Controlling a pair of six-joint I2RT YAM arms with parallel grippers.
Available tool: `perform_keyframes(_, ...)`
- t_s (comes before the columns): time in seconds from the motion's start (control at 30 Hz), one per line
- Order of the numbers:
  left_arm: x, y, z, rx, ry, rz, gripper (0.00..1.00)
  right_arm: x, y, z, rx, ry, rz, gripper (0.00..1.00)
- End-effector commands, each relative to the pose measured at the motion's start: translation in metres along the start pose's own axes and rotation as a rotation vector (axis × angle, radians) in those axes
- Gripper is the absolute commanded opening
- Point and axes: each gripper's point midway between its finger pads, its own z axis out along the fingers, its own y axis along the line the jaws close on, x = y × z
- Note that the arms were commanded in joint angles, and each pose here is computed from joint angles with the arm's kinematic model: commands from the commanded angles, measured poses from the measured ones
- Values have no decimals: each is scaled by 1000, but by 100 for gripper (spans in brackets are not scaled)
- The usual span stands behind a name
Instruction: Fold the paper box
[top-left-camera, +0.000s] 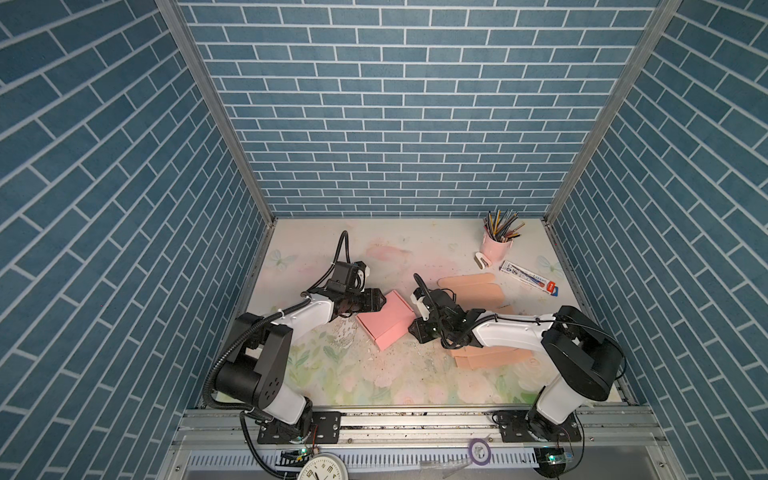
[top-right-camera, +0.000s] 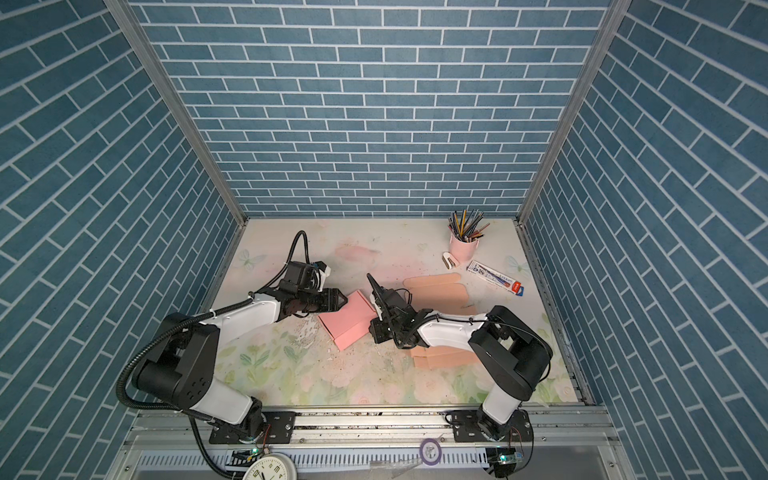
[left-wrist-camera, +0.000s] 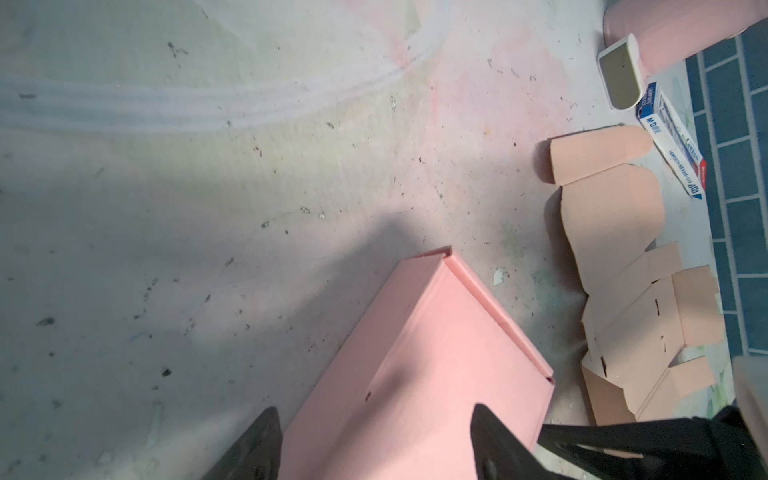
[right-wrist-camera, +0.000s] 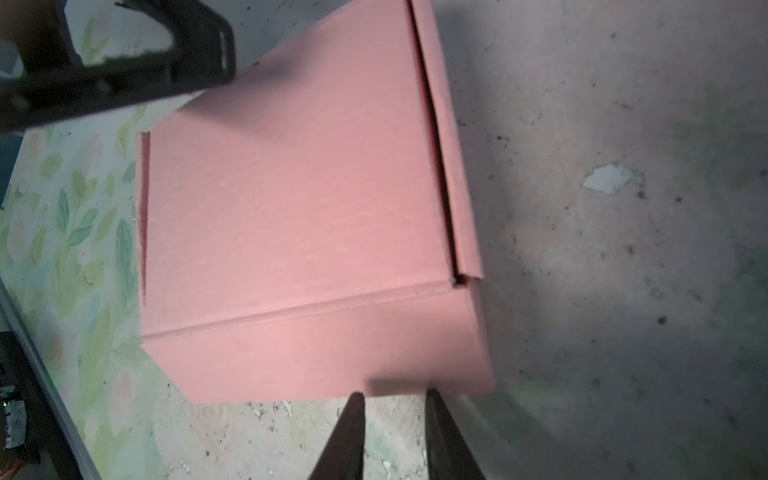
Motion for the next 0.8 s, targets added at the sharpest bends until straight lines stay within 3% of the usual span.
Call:
perform_keyframes(0.0,12,0,4,9,24,7,72,-16,7,4,-32,-30,-21,27)
perform_keyframes(0.77,36,-24,2,122,31,3,68,-35,16,22,-75,-40,-32,26)
